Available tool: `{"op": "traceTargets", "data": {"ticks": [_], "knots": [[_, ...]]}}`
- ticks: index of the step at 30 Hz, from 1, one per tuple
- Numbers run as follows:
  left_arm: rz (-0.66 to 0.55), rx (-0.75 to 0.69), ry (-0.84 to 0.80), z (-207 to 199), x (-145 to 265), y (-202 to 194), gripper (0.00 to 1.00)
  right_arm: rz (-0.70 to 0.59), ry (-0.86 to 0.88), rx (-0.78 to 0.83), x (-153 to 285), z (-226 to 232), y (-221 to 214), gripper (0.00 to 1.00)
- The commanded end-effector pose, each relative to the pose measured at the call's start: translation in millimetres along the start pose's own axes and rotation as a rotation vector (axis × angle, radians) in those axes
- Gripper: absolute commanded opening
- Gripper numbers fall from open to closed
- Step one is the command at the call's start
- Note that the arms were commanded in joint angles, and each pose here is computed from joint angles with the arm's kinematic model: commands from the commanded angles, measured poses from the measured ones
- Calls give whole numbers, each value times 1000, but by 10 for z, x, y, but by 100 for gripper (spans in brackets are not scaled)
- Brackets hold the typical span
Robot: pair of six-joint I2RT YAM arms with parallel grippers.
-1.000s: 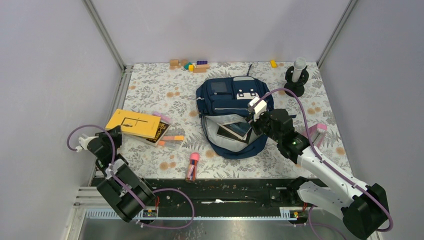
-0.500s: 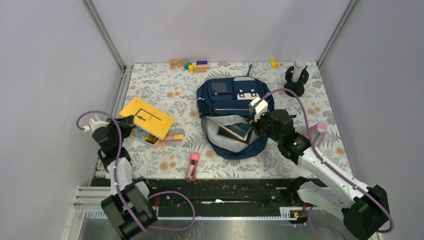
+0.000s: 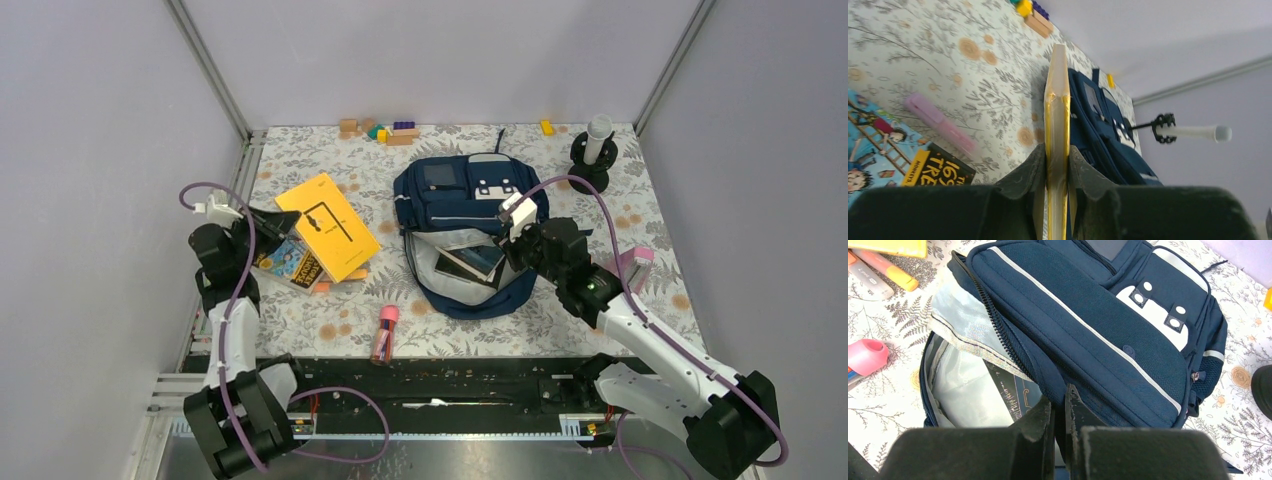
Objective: Pack the student bag
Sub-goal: Place the book in the student bag.
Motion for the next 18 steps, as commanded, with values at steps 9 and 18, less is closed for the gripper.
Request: {"op": "traceTargets", "data": {"ticks": [9,18], "knots": [[331,-193,-362,-898,99,-573,0,-82,-111,-61,239,-175,532,0],[486,-213,-508,-1321,240,-880,0,-73,-124,-47,311,-203,632,0]]}}
Point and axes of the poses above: each gripper's point midway between its finger pads, its own x axis back along the fingers, its own z axis along the line the jaws close on, y = z × x, the point moved 2 cm from there along x, back along the fingers, and after that the axes turned 6 degrees about -x, right-handed, at the moved point
